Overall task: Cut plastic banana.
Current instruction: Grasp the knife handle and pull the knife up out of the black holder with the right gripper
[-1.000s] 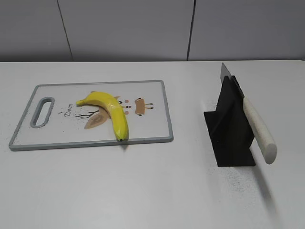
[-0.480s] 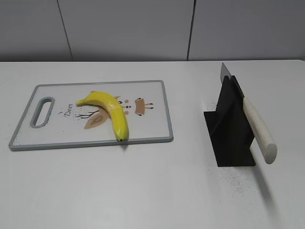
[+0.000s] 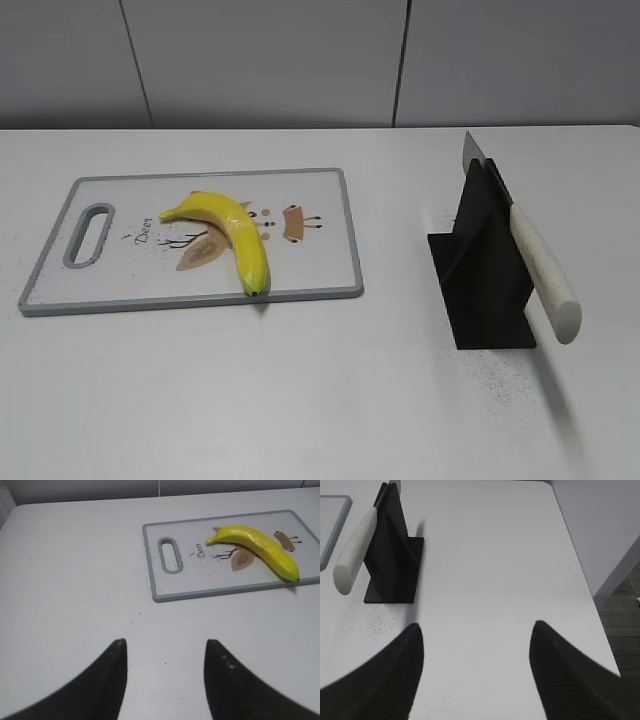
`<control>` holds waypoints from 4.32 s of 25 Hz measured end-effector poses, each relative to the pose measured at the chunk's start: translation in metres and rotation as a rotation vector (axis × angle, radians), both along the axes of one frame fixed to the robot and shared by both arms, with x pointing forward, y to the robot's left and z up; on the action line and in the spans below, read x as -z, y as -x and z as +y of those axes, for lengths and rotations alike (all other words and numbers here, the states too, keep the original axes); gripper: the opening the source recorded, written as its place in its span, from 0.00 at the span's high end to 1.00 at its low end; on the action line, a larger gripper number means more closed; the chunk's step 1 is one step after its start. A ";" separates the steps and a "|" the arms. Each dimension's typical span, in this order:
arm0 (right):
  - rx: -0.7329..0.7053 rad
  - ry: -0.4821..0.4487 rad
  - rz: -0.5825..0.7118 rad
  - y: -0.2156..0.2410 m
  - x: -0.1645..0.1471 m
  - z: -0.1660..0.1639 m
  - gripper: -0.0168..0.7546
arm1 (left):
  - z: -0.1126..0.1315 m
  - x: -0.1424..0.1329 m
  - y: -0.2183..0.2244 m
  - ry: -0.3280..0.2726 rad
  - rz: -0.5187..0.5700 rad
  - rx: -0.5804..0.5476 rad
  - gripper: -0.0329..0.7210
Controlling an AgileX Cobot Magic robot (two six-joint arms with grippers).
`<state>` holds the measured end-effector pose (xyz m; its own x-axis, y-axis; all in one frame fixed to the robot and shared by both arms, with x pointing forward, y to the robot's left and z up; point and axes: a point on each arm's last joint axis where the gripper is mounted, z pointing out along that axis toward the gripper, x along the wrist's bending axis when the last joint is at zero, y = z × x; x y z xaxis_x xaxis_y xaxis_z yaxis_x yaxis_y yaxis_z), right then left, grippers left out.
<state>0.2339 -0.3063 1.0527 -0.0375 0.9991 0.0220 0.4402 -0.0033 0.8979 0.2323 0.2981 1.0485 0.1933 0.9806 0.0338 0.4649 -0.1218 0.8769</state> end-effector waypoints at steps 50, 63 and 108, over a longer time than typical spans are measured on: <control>-0.199 -0.094 0.952 -0.220 -0.015 0.096 0.30 | 0.000 0.000 0.000 0.000 0.000 0.000 0.31; -0.134 -0.096 1.144 -0.273 0.071 0.115 0.30 | 0.000 0.000 0.000 0.000 0.000 0.000 0.31; -0.089 -0.205 1.019 -0.254 0.019 0.111 0.72 | 0.000 0.000 0.000 0.000 0.000 0.000 0.31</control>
